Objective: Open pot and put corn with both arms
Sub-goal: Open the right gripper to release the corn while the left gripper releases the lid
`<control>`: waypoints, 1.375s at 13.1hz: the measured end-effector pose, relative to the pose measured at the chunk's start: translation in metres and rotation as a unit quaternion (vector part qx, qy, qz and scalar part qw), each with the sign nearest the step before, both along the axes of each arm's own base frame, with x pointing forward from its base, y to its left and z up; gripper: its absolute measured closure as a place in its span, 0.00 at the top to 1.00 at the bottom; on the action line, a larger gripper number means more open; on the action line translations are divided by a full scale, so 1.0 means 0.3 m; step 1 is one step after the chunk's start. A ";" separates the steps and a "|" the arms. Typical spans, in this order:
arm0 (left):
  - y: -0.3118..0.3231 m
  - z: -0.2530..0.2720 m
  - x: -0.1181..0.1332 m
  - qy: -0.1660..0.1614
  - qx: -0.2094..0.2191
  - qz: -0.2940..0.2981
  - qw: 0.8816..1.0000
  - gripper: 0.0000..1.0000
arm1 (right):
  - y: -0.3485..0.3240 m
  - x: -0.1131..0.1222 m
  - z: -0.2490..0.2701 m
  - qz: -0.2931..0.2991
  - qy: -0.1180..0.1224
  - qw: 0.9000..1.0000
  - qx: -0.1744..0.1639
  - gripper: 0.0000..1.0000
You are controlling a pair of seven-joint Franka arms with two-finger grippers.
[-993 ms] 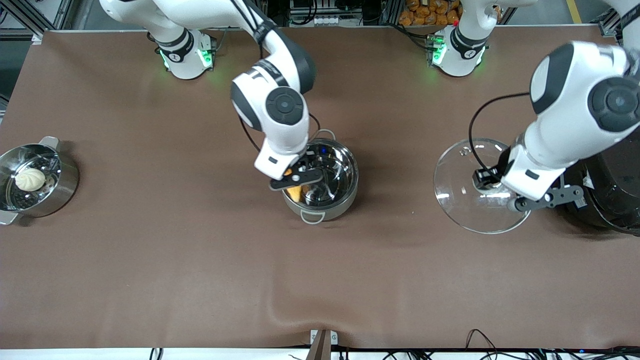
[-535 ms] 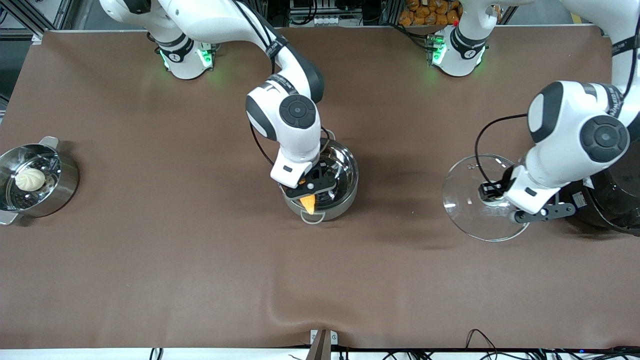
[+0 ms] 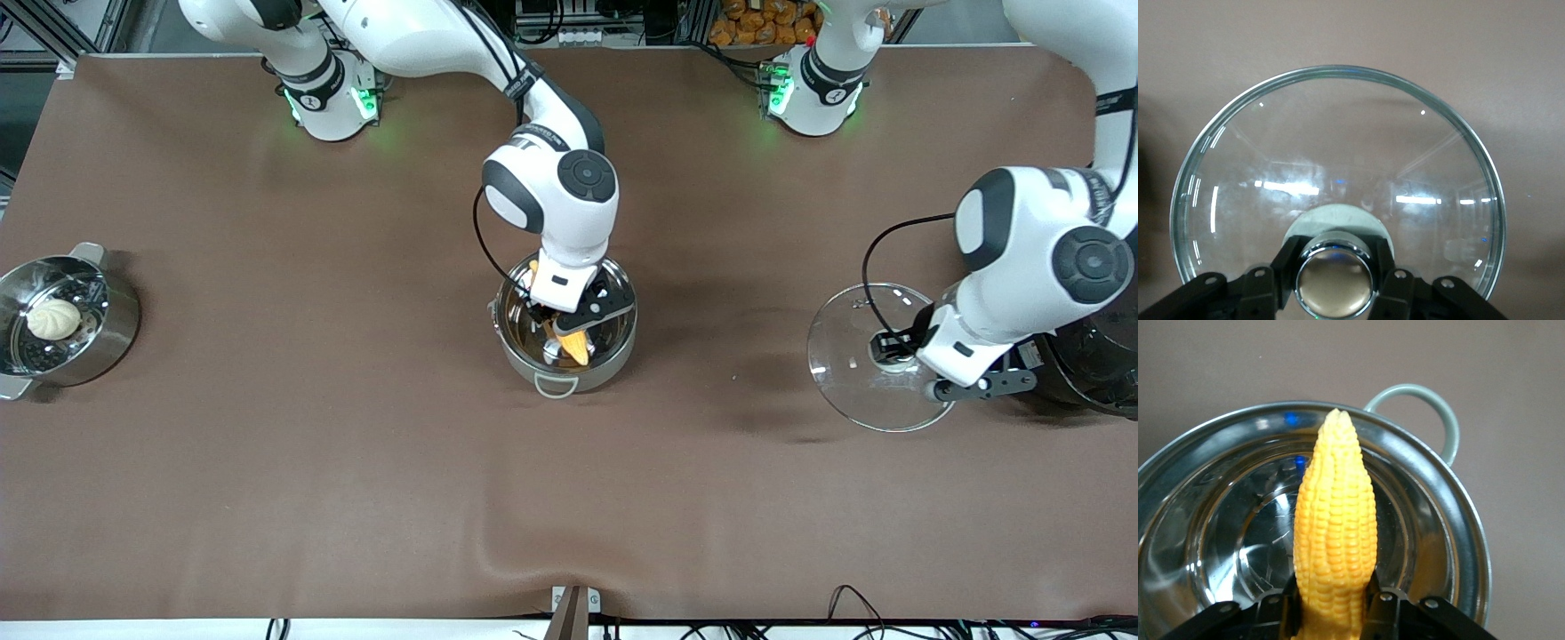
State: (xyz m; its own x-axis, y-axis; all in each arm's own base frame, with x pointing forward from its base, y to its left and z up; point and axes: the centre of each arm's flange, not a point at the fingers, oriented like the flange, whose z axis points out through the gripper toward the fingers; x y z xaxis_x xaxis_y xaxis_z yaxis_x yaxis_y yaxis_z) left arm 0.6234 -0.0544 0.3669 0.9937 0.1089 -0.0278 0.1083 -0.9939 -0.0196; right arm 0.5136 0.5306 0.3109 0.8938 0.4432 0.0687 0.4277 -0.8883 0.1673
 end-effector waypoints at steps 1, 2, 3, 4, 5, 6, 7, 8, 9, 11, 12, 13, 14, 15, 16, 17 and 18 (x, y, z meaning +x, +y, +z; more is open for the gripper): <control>-0.002 -0.050 -0.012 -0.002 -0.001 -0.001 1.000 0.50 | 0.004 -0.004 -0.002 0.000 0.000 1.000 0.000 0.53; -0.004 -0.101 -0.024 -0.004 -0.002 -0.002 1.000 0.50 | 0.006 -0.005 -0.002 -0.001 0.000 1.000 0.000 0.65; -0.005 -0.149 -0.033 -0.005 -0.003 -0.003 1.000 0.50 | 0.007 -0.005 0.000 -0.005 -0.001 1.000 0.001 0.74; -0.008 -0.192 -0.041 -0.005 -0.004 -0.004 1.000 0.50 | 0.008 -0.005 0.003 -0.013 -0.003 1.000 0.003 0.86; -0.014 -0.229 -0.046 -0.002 -0.004 -0.005 1.000 0.50 | 0.012 -0.006 0.007 -0.026 -0.006 1.000 0.006 0.97; -0.024 -0.262 -0.050 -0.001 -0.005 -0.008 1.000 0.50 | 0.016 -0.007 0.013 -0.040 -0.009 0.999 0.010 1.00; -0.035 -0.293 -0.055 -0.002 -0.006 -0.011 1.000 0.50 | 0.019 -0.004 0.024 -0.053 -0.012 0.998 0.014 1.00; -0.044 -0.324 -0.063 -0.005 -0.007 -0.012 1.000 0.50 | 0.012 0.007 0.037 -0.067 -0.014 0.997 0.018 1.00; -0.047 -0.353 -0.070 -0.008 -0.008 -0.011 1.000 0.50 | -0.013 0.033 0.057 -0.087 -0.010 0.996 0.022 1.00; -0.049 -0.402 -0.082 -0.008 -0.009 -0.007 1.000 0.50 | -0.140 0.137 0.128 -0.133 0.002 0.991 0.027 1.00; -0.049 -0.419 -0.085 -0.008 -0.010 -0.007 1.000 0.50 | -0.232 0.203 0.174 -0.155 0.004 0.987 0.028 1.00; -0.050 -0.435 -0.086 -0.008 -0.010 -0.007 1.000 0.50 | -0.332 0.262 0.218 -0.174 0.012 0.984 0.026 1.00; -0.051 -0.451 -0.087 -0.007 -0.011 -0.007 1.000 0.50 | -0.429 0.307 0.256 -0.190 0.027 0.981 0.025 1.00; -0.053 -0.470 -0.088 -0.007 -0.011 -0.007 1.000 0.50 | -0.527 0.345 0.290 -0.206 0.048 0.977 0.029 1.00; -0.058 -0.490 -0.091 -0.007 -0.012 -0.009 1.000 0.50 | -0.633 0.381 0.313 -0.219 0.070 0.973 0.030 1.00; -0.064 -0.504 -0.094 -0.006 -0.012 -0.010 1.000 0.50 | -0.744 0.415 0.328 -0.229 0.088 0.969 0.028 1.00; -0.065 -0.505 -0.094 -0.007 -0.012 -0.010 1.000 0.50 | -0.858 0.446 0.338 -0.237 0.098 0.966 0.027 1.00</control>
